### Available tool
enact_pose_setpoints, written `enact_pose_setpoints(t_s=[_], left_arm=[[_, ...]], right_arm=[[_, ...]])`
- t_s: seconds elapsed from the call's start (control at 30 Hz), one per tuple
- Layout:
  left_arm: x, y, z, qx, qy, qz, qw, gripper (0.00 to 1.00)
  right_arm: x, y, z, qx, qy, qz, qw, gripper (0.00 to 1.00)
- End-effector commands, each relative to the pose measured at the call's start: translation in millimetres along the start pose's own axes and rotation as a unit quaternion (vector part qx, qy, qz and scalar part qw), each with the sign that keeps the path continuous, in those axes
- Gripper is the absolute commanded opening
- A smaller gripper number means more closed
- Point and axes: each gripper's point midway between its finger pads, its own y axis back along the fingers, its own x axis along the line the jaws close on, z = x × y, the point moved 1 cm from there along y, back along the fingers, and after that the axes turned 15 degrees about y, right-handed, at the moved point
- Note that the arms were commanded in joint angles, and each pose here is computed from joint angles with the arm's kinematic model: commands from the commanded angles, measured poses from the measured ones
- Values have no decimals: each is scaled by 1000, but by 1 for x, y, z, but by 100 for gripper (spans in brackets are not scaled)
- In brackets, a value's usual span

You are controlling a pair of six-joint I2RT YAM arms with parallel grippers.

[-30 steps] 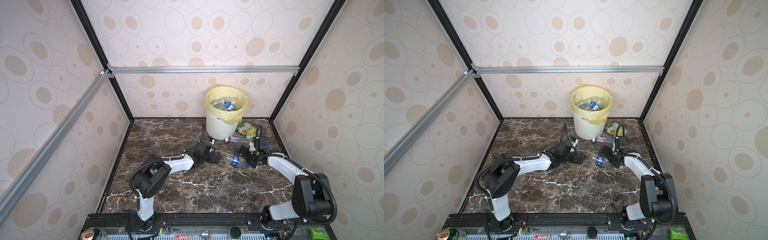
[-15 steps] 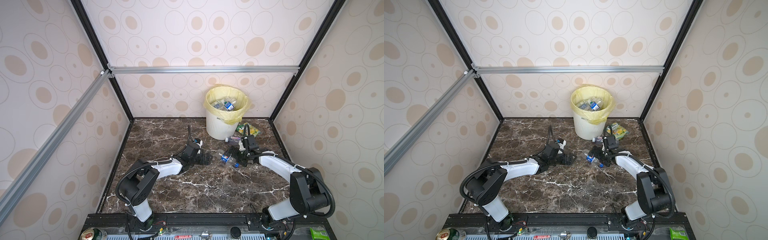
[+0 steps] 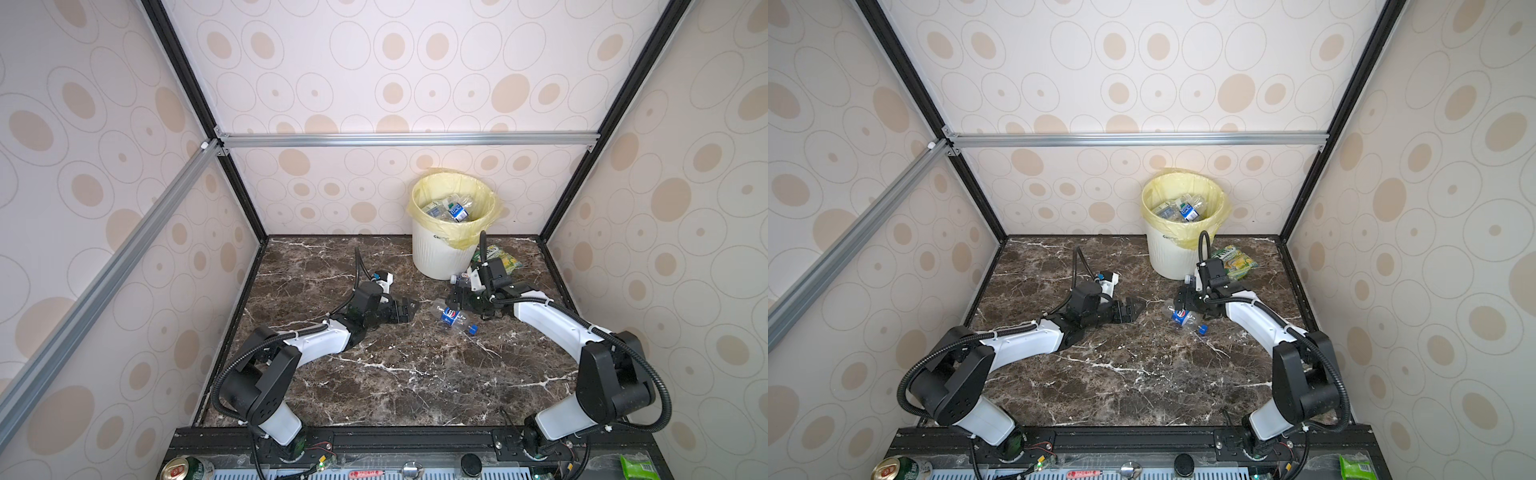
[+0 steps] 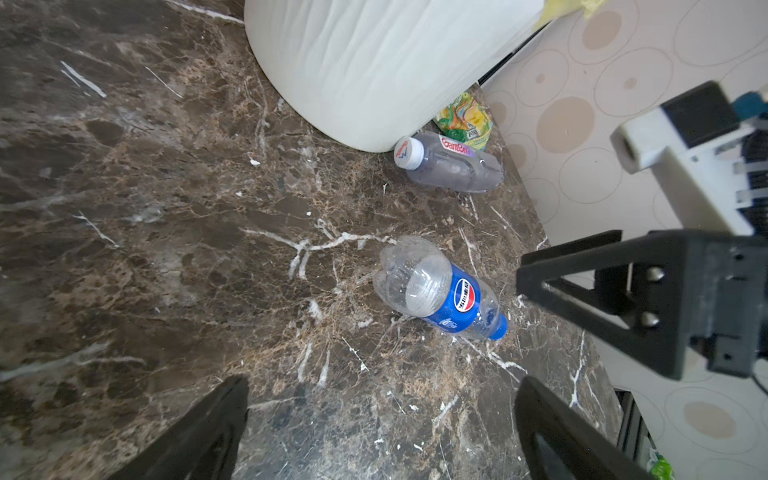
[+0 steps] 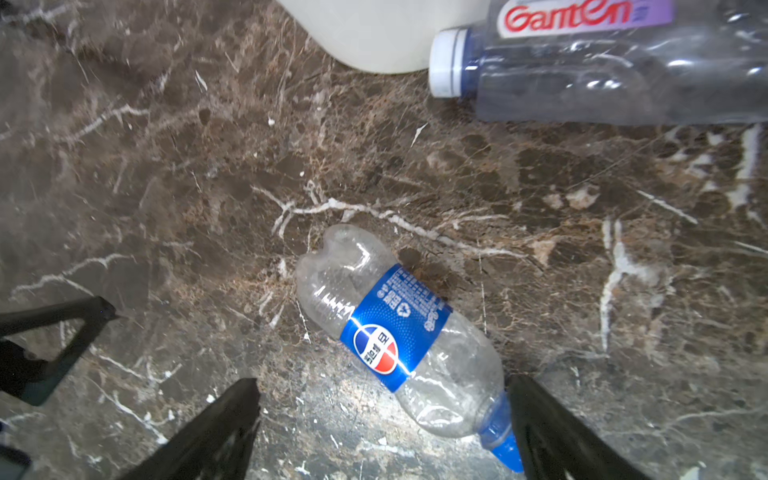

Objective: Throw the plastic bottles in the bin
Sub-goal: 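Lower the right gripper around the small blue-label bottle while the left hovers nearby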

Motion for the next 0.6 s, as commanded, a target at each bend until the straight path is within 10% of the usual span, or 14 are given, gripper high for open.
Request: enact_pose_setpoints(t_s=[0.0,0.57], left_arm=[[-22,10,11,-16,6,-45,999,99],[-22,16,14,-24,14,-49,998,99]], right_arm=[[6,-11,-3,15,66,-22,997,96],[4,-59,-24,76,140,-97,982,85]])
